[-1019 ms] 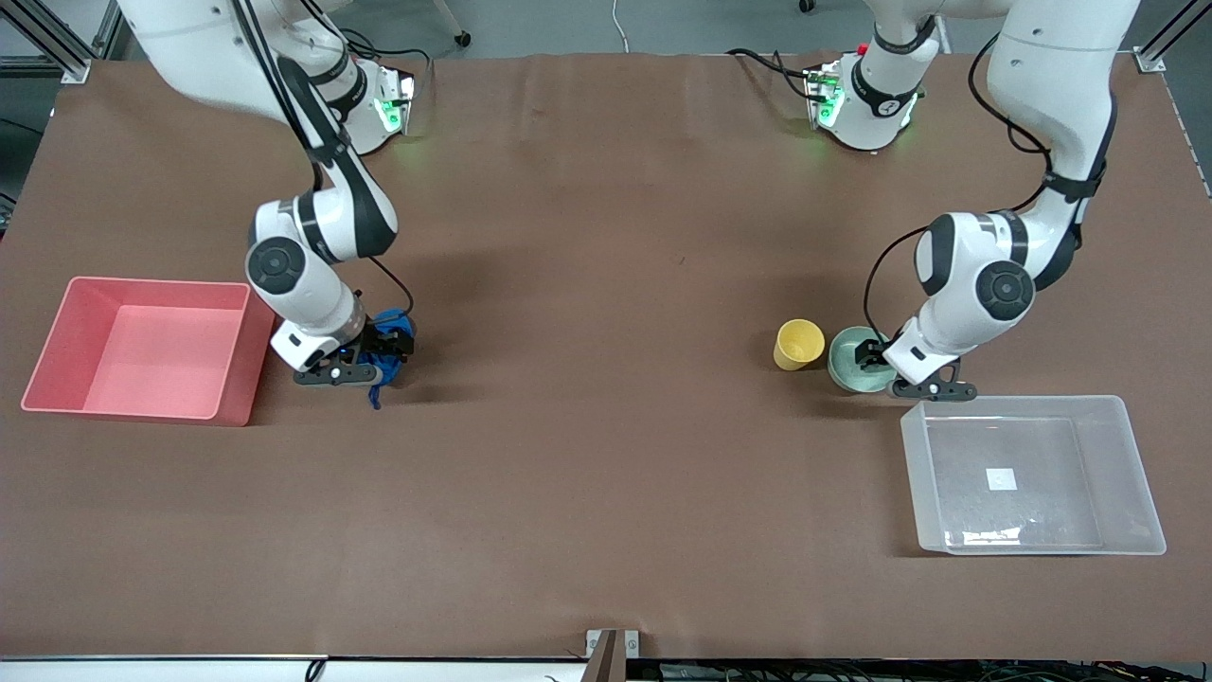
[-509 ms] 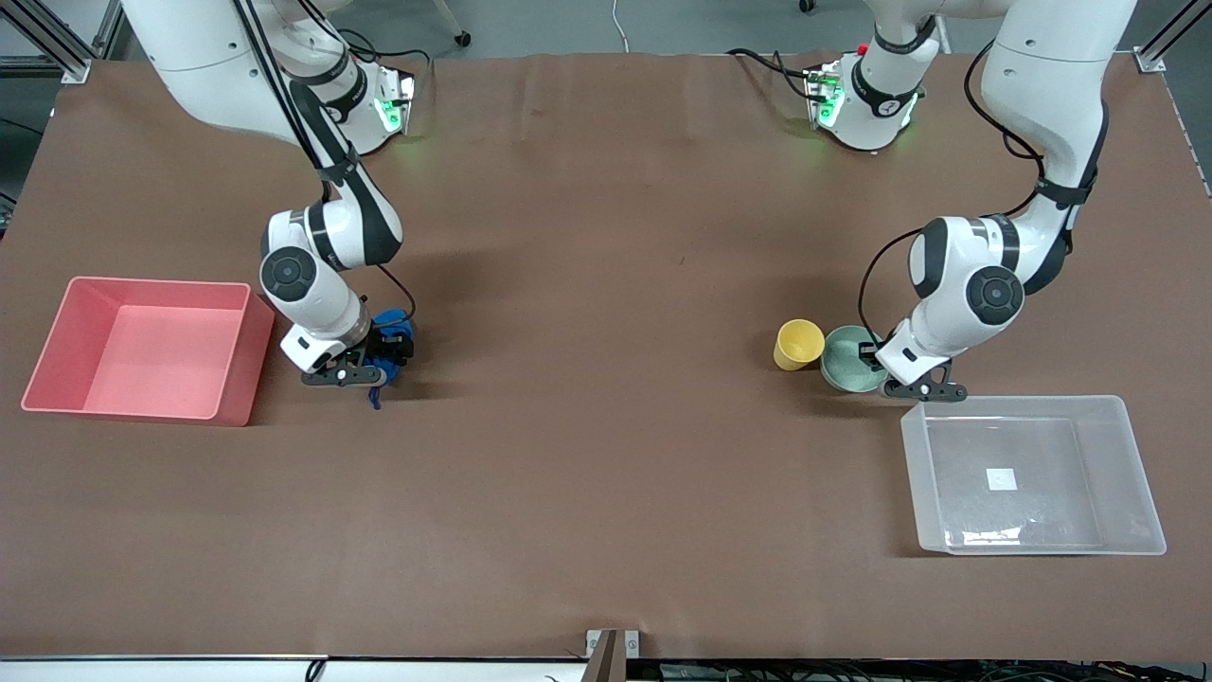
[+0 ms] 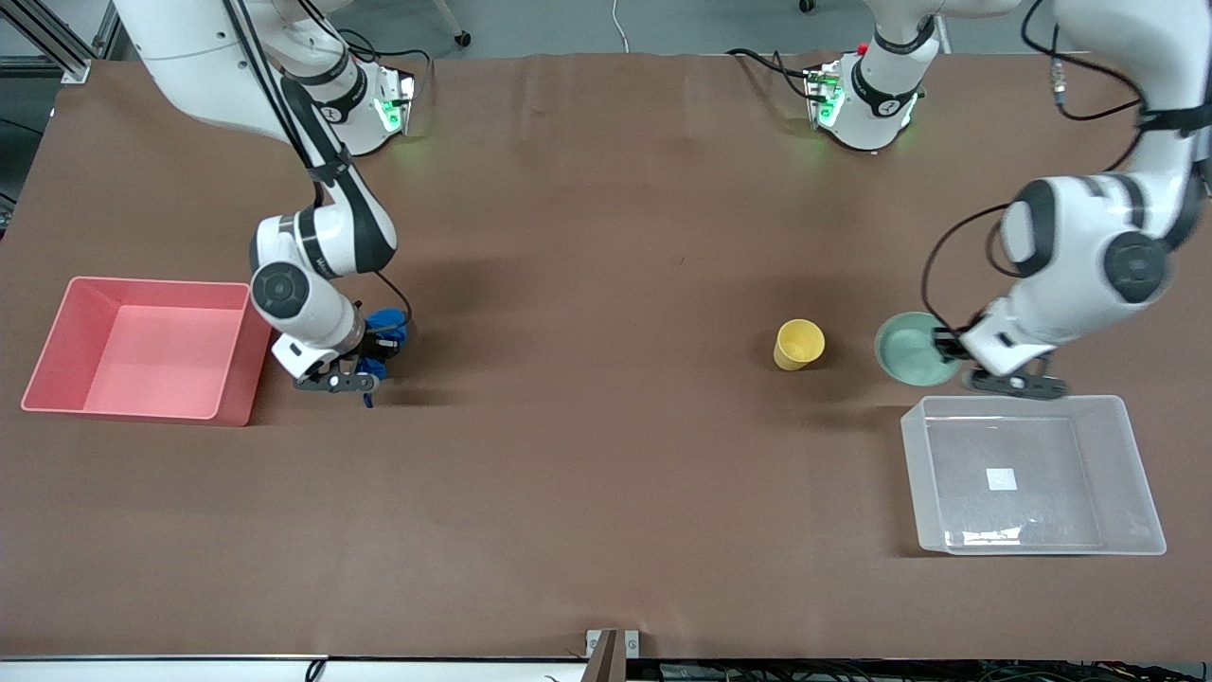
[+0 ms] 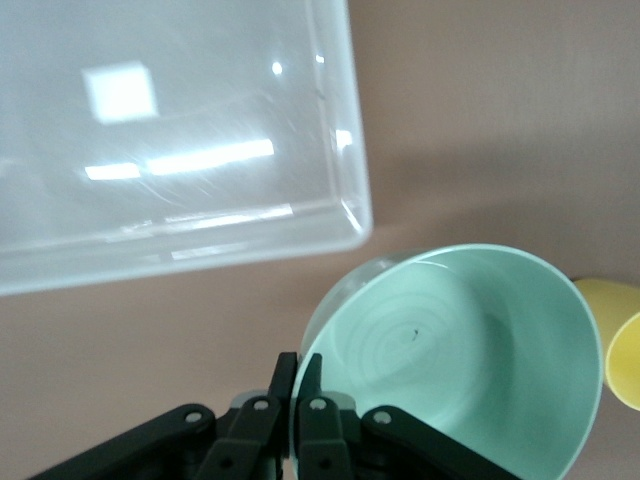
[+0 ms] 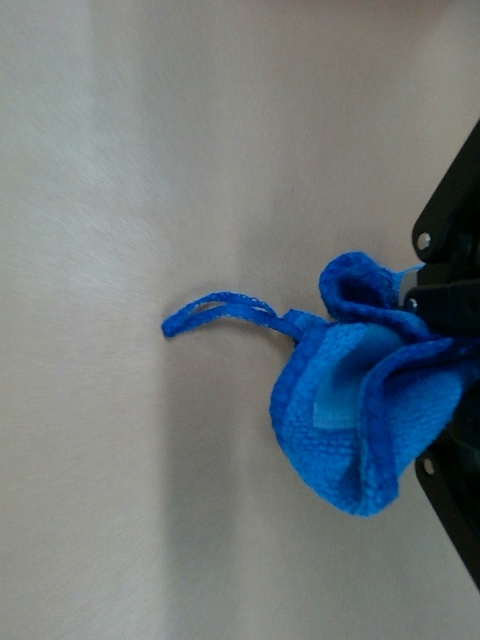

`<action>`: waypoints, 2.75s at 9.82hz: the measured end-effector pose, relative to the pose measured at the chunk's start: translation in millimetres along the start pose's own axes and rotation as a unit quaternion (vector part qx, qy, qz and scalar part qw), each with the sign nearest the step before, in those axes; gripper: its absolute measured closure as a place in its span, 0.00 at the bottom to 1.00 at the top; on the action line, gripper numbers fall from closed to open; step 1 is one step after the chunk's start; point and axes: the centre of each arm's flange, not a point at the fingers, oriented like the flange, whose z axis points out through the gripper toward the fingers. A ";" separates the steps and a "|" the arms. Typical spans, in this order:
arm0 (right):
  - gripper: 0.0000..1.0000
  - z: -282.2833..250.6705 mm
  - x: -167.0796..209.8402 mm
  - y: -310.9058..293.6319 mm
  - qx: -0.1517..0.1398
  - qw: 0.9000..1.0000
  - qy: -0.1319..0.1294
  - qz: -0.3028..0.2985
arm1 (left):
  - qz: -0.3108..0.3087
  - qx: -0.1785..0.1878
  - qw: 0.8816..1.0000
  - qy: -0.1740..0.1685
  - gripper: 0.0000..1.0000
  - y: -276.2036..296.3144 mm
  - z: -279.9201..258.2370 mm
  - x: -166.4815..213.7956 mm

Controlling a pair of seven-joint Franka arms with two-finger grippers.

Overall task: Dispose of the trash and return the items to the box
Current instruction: 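Drop the blue cloth into the pink bin while the left gripper places the bowl, then reach the left gripper to the yellow cup and grasp it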

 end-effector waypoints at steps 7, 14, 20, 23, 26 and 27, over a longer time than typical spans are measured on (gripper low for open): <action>0.86 -131.8 22.4 256.0 -0.004 1.000 -0.010 0.011 | -0.022 -0.020 0.998 0.049 0.96 -121.5 70.9 99.1; 0.60 39.0 -25.3 344.7 -0.010 0.998 0.065 -0.015 | -0.024 0.015 0.996 0.085 0.59 -141.8 103.3 111.1; 0.00 -93.1 5.8 308.4 -0.010 0.998 0.065 0.025 | -0.016 -0.035 0.997 0.063 0.00 -28.5 -59.7 35.8; 0.00 -213.5 -1.5 200.1 -0.008 0.994 0.072 0.077 | 0.024 -0.057 0.998 0.003 0.00 54.5 -23.1 -21.5; 0.00 -310.5 -33.2 191.0 0.036 0.991 0.066 0.111 | 0.052 -0.059 0.997 -0.014 0.02 121.3 32.6 -50.7; 0.00 -345.9 -51.6 204.0 0.044 0.990 0.063 0.121 | 0.064 -0.059 0.996 -0.014 0.02 137.1 53.3 -56.4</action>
